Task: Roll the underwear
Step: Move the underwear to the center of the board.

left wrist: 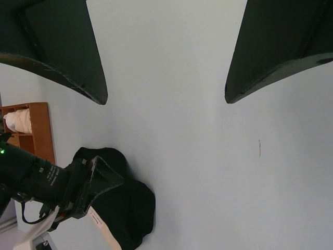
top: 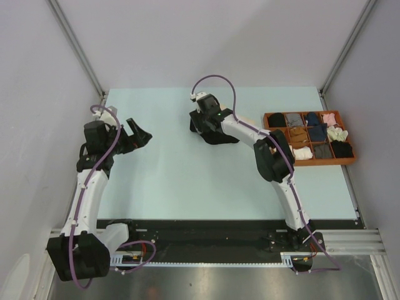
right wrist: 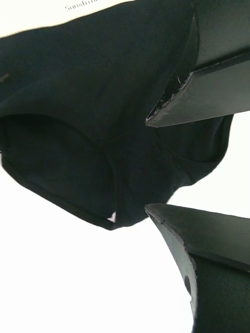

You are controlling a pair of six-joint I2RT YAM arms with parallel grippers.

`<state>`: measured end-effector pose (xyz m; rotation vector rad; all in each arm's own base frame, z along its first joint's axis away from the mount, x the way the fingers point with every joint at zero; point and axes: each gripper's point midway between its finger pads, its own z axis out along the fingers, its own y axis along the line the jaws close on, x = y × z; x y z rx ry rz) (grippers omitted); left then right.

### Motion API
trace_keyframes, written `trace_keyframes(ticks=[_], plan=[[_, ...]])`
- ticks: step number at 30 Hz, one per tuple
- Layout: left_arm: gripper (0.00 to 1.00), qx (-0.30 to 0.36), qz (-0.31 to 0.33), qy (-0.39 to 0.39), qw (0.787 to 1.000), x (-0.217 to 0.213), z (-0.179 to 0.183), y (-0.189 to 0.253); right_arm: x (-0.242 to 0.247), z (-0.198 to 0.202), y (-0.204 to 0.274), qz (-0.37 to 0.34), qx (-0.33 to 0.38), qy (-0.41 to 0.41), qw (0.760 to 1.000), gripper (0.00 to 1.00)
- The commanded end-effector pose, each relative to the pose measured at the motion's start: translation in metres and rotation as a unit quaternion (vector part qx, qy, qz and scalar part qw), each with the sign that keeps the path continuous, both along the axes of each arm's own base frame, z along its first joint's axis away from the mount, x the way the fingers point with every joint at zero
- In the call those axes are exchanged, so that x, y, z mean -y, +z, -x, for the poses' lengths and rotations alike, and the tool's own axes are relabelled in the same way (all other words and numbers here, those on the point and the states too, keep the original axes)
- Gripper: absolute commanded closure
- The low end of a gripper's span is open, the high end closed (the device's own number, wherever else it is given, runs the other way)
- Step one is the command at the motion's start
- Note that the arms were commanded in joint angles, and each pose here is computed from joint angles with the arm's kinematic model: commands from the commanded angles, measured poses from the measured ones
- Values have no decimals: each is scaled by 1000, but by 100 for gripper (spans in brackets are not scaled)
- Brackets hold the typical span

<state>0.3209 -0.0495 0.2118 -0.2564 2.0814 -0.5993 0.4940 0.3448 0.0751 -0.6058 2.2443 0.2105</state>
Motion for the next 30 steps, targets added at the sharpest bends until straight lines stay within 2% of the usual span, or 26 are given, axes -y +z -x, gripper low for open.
trace_keyframes(ticks=[1, 6, 14, 18, 19, 20, 22, 25, 28, 30], plan=[[0, 17, 12, -3, 1000, 0, -3, 8, -11, 8, -1, 24, 6, 30, 999, 35], [0, 17, 15, -7, 1000, 2, -3, 8, -16, 19, -11, 48, 8, 46, 998, 35], [0, 20, 17, -7, 1000, 1, -3, 9, -12, 6, -21, 74, 15, 39, 996, 35], [0, 20, 17, -6, 1000, 1, -3, 9, -8, 0, -29, 101, 20, 40, 994, 39], [0, 19, 17, -5, 1000, 0, -2, 9, -5, -1, -30, 108, 24, 37, 993, 43], [0, 21, 18, -4, 1000, 0, -3, 10, -4, -2, -32, 113, 24, 36, 993, 59], [0, 19, 18, -4, 1000, -1, -3, 8, -2, -3, -32, 123, 30, 38, 991, 76], [0, 19, 19, -3, 1000, -1, -3, 9, -4, 3, -32, 129, 28, 55, 990, 90], [0, 14, 20, -2, 1000, -1, -2, 5, -8, 21, -24, 130, 26, 81, 988, 99], [0, 4, 12, 14, 1000, -7, -3, 0, -9, 45, -17, 130, 20, 96, 987, 100]])
